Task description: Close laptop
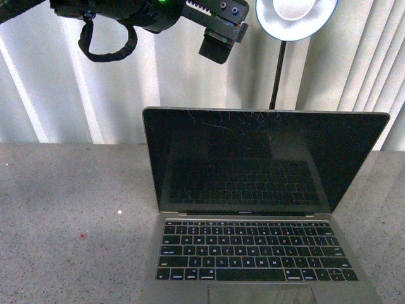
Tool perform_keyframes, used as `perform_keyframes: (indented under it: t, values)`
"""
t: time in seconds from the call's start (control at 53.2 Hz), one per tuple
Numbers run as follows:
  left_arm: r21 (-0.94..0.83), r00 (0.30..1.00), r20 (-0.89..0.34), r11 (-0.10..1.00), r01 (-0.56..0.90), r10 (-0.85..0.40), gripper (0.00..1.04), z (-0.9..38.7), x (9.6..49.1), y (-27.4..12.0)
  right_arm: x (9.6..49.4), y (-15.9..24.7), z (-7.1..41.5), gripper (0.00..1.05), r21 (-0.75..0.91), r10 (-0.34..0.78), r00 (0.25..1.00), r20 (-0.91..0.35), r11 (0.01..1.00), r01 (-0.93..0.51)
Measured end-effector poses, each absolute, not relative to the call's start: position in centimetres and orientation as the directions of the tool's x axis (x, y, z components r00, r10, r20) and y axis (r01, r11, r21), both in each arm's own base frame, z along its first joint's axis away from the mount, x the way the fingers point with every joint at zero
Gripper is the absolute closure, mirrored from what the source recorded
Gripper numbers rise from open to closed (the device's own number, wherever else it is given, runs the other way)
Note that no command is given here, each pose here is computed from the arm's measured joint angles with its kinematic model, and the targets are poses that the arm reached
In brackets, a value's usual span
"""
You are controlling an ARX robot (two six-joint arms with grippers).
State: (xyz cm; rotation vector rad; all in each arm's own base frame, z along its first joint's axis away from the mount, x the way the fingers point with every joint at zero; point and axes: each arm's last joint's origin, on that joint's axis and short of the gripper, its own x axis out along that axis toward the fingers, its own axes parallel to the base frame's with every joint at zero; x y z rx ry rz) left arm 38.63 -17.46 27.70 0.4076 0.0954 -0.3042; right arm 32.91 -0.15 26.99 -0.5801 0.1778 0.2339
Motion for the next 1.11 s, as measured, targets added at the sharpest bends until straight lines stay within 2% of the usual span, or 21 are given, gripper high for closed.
perform_keyframes:
  t: [0.225,0.395,0.489,0.921,1.109]
  values:
    - [0.443,0.907,-0.314,0.801,0.401,-0.281,0.61,26.3,38.3,-17.4,34.3,0.8,25.7,0.76,-0.511,0.241,0.916,-0.320,0.771,-0.382]
    - [0.456,0.878,-0.378,0.766,0.453,-0.294,0.86,25.6,38.0,-17.5,35.3,1.6,24.7,1.02,-0.522,0.277,0.885,-0.374,0.726,-0.448]
    - [0.451,0.855,-0.413,0.745,0.491,-0.313,1.01,25.2,37.7,-17.7,35.7,2.2,24.0,1.02,-0.529,0.296,0.867,-0.400,0.698,-0.482]
    - [0.453,0.816,-0.470,0.701,0.551,-0.338,1.01,23.9,37.0,-18.5,37.1,4.8,23.7,1.02,-0.527,0.355,0.810,-0.466,0.624,-0.577]
    - [0.452,0.793,-0.490,0.672,0.586,-0.362,1.01,23.4,36.7,-18.7,36.5,5.3,22.9,1.02,-0.495,0.382,0.756,-0.531,0.584,-0.643]
